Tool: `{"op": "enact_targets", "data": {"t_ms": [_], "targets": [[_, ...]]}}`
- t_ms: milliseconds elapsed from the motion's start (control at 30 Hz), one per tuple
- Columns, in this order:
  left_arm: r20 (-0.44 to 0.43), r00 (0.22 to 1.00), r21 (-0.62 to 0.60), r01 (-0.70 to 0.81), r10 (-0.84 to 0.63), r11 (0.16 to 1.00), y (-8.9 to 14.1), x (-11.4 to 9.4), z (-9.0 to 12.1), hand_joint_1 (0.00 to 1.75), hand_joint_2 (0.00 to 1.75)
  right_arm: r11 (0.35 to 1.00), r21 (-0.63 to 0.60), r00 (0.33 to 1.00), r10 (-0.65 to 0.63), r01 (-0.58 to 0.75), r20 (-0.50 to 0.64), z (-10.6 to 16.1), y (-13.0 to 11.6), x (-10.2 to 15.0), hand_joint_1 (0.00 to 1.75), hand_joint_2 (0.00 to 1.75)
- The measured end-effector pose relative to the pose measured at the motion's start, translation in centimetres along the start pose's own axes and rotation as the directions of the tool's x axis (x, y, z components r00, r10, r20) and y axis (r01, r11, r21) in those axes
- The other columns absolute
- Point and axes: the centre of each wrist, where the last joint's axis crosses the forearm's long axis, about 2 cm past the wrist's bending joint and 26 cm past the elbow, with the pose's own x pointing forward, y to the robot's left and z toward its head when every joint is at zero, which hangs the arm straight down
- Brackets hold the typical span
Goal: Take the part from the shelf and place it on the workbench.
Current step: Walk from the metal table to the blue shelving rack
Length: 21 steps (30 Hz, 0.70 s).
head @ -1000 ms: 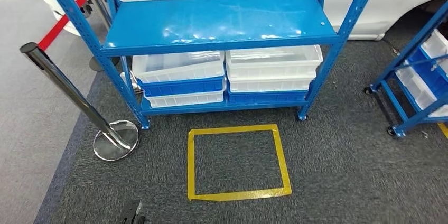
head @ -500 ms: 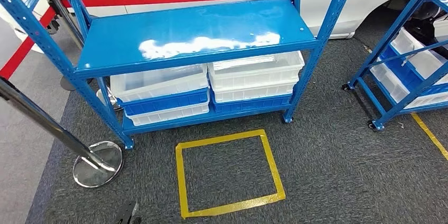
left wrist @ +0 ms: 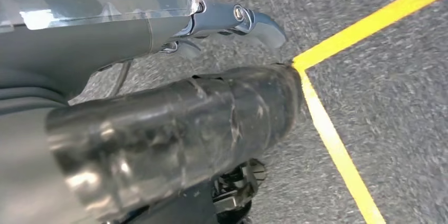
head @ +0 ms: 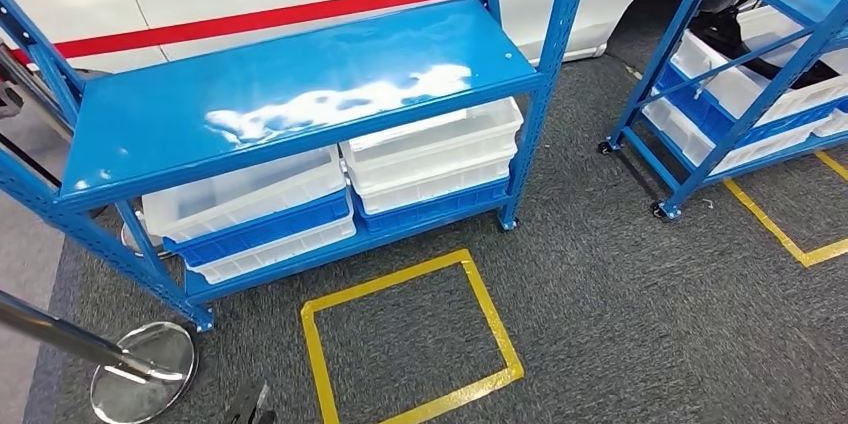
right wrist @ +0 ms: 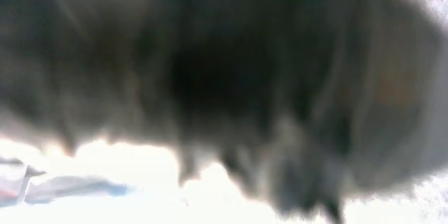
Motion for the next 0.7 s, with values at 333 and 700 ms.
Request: {"op": "enact_targets", "data": {"t_ms": [333, 700], "targets": [[-0.003, 1.000, 0.001, -0.016, 0.016, 1.000, 0.31, -0.20, 0.04, 0.00, 0.00, 1.000, -0.010, 1.000, 0.000, 0.000, 0.021, -0.13, -0.02, 0.18, 0.00, 0.00], [-0.006, 1.000, -0.009, -0.030, 0.030, 1.000, 0.58, -0.53, 0.13, 0.00, 1.75, 1.000, -0.006, 1.000, 0.020, -0.020, 0.024, -0.07, -0.01, 0.05, 0.00, 0.00]]}}
